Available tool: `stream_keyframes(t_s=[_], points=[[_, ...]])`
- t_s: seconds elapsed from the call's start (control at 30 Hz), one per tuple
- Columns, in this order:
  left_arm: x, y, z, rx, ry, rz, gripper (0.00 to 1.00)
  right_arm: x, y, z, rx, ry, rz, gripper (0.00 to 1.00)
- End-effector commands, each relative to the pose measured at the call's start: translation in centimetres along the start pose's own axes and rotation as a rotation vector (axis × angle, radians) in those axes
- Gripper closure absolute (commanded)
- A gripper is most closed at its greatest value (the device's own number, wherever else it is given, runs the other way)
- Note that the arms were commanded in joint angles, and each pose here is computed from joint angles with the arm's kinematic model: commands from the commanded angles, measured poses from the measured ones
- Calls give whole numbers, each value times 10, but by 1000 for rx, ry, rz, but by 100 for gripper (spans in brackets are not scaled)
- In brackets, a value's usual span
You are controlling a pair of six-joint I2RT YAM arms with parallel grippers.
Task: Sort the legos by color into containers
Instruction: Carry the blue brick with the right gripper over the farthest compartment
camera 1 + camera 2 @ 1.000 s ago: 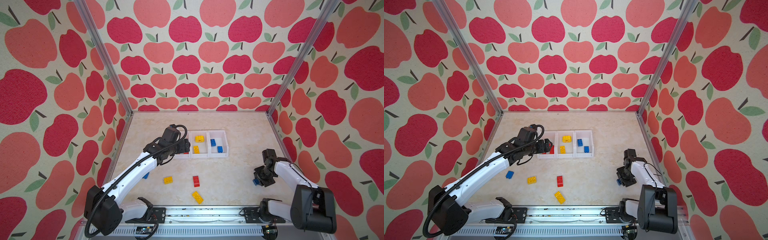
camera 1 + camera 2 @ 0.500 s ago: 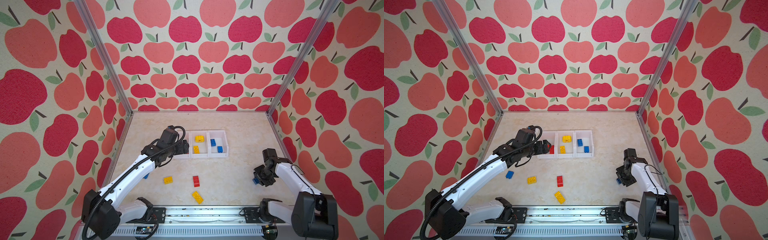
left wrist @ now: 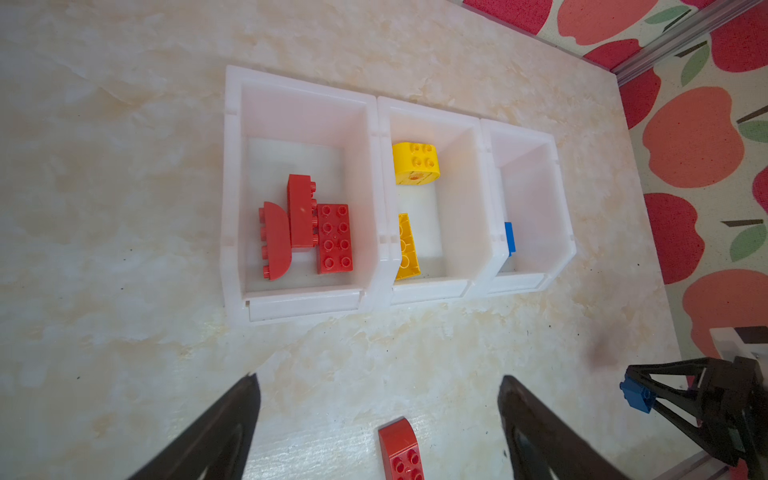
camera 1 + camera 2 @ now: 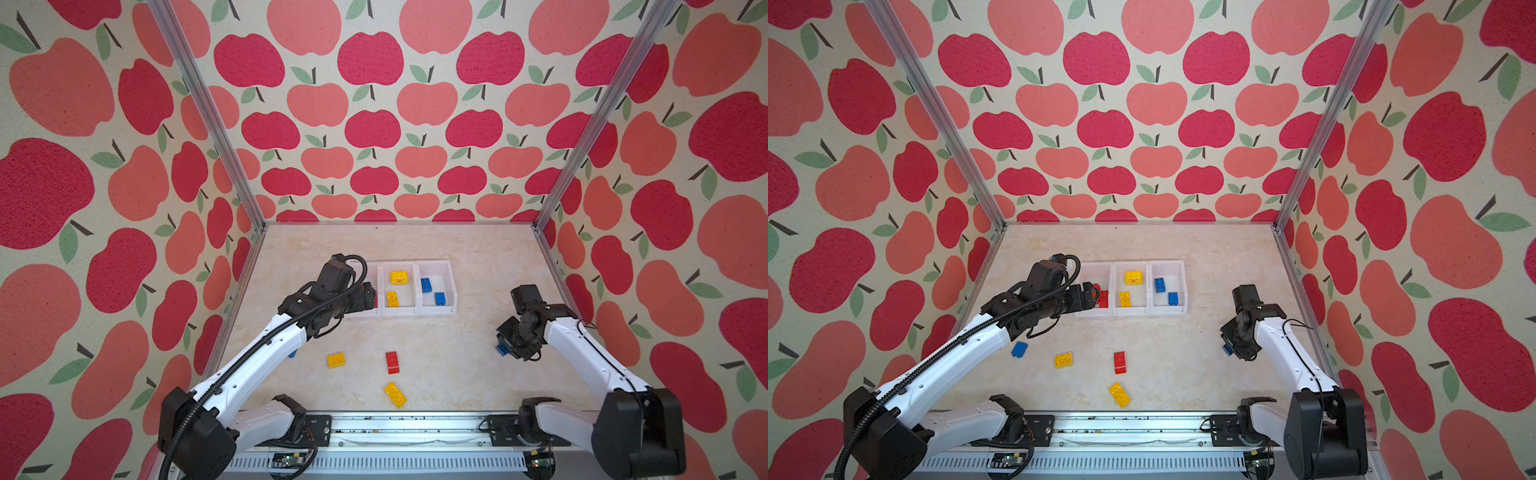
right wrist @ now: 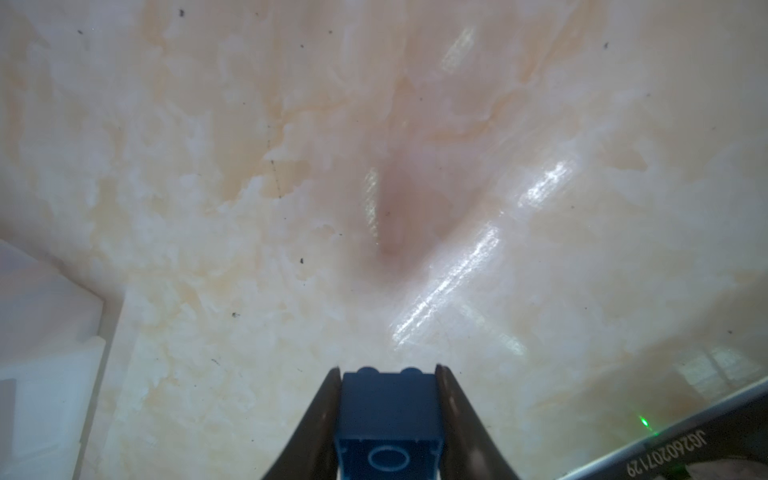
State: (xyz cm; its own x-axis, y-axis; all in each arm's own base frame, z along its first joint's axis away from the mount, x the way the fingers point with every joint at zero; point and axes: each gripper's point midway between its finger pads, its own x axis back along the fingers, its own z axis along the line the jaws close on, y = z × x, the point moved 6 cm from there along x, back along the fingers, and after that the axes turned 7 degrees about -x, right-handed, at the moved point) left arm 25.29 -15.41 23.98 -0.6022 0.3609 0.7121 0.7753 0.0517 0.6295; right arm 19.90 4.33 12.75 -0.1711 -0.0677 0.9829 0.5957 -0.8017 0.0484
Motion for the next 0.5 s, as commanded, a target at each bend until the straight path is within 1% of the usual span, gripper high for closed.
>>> stream_keyframes(t_s=[0.0, 0.2, 0.37, 0.4, 0.47], points=[[2, -8, 9, 24, 38, 16, 8, 11, 0, 19, 93, -1, -27, 79], [5, -15, 17, 44, 49, 22, 7, 29, -4, 71, 278, 41, -86, 79], [3, -23, 25, 63, 68, 40, 7, 47, -13, 122, 453, 82, -165, 78], [10, -22, 25, 66, 58, 21, 7, 48, -16, 130, 488, 84, -175, 78], [10, -25, 27, 75, 62, 22, 7, 53, -20, 154, 559, 101, -197, 78]])
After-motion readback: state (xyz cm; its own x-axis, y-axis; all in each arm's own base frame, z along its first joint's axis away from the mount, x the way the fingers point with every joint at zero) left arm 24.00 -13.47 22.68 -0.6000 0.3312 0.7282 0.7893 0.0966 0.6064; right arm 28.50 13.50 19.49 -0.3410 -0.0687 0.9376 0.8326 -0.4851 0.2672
